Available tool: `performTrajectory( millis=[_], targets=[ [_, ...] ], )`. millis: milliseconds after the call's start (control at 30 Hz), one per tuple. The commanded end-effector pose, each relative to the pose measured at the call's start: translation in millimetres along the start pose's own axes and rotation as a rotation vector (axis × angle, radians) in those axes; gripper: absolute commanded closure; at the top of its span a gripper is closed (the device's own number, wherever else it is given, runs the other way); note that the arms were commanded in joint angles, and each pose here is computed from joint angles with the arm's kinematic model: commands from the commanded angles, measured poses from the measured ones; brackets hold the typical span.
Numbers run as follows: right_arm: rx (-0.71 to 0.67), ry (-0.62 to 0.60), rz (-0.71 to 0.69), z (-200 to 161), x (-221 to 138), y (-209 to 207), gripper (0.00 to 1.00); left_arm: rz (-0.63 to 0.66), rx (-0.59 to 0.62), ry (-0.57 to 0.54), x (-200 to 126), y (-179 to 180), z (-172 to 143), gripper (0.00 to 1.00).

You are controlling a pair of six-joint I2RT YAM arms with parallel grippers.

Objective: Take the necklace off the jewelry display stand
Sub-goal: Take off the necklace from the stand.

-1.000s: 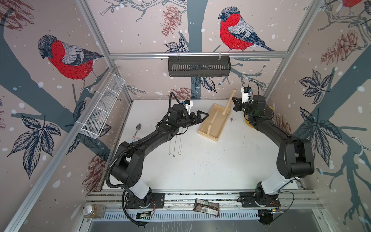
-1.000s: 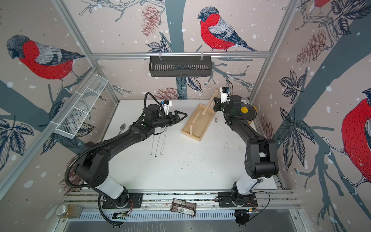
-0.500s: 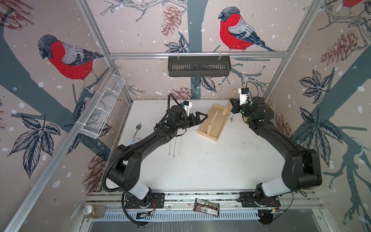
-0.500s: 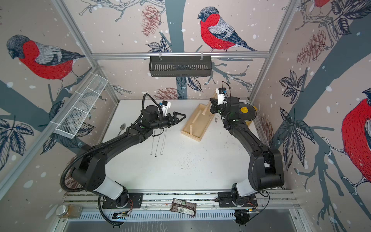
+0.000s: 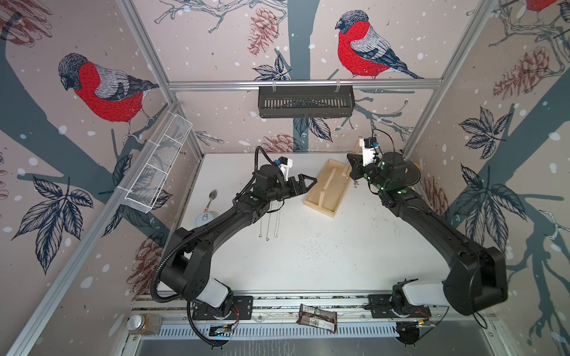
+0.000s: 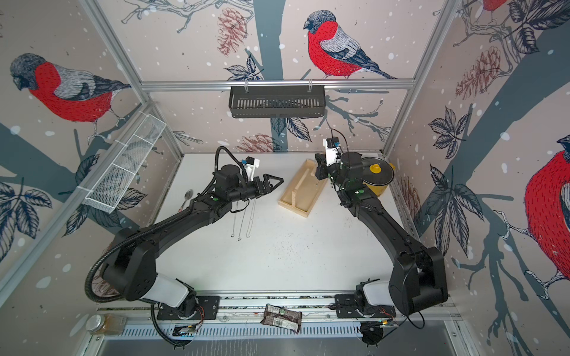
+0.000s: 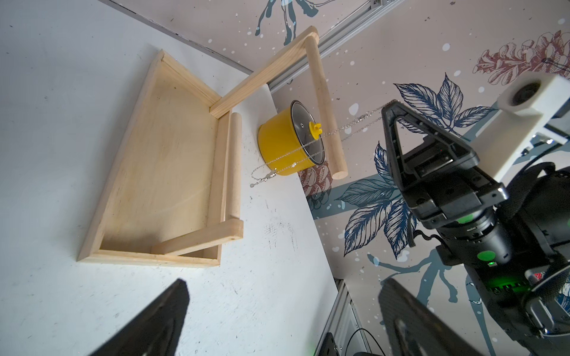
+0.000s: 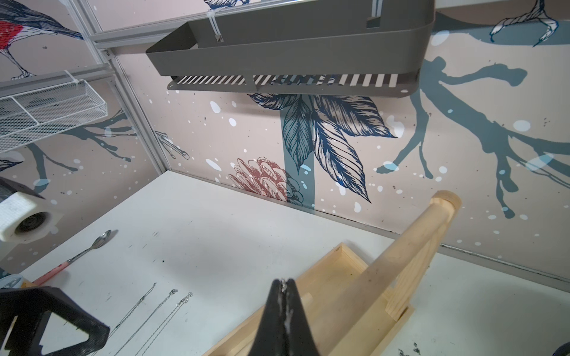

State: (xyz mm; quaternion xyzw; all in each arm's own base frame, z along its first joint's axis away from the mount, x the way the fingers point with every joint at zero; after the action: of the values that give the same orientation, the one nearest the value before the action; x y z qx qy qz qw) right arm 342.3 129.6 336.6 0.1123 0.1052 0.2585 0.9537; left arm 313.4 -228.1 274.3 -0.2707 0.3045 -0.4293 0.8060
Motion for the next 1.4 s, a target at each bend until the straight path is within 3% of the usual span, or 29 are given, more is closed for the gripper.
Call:
performTrajectory(
  millis=[0, 1000, 1367],
  targets=[
    [-0.027, -0.018, -0.006, 5, -8, 9, 0.96, -0.014, 0.017, -0.015, -4, -5, 1, 0.03],
    [0.031, 0.029, 0.053, 4, -40, 87, 0.97, -0.032, 0.043, 0.026, -5, 0, -41, 0.03],
    [0.095, 0.021, 0.063, 17, -46, 101, 0.97, -0.072, 0.167, 0.01, 10, -5, -53, 0.06]
  ],
)
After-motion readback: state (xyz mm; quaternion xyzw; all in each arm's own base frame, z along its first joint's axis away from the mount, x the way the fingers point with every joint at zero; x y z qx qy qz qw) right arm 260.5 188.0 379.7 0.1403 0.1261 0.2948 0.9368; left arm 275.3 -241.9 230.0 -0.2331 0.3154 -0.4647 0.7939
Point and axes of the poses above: each gripper's point midway between its finger pads, its own x axis out along the fingers, its own y axis along the line the jaws close on, z = x × y, the point moved 9 cm from there along -x, back along the fingers, and after that the axes turned 11 degrees about x, right-handed, at the moved point
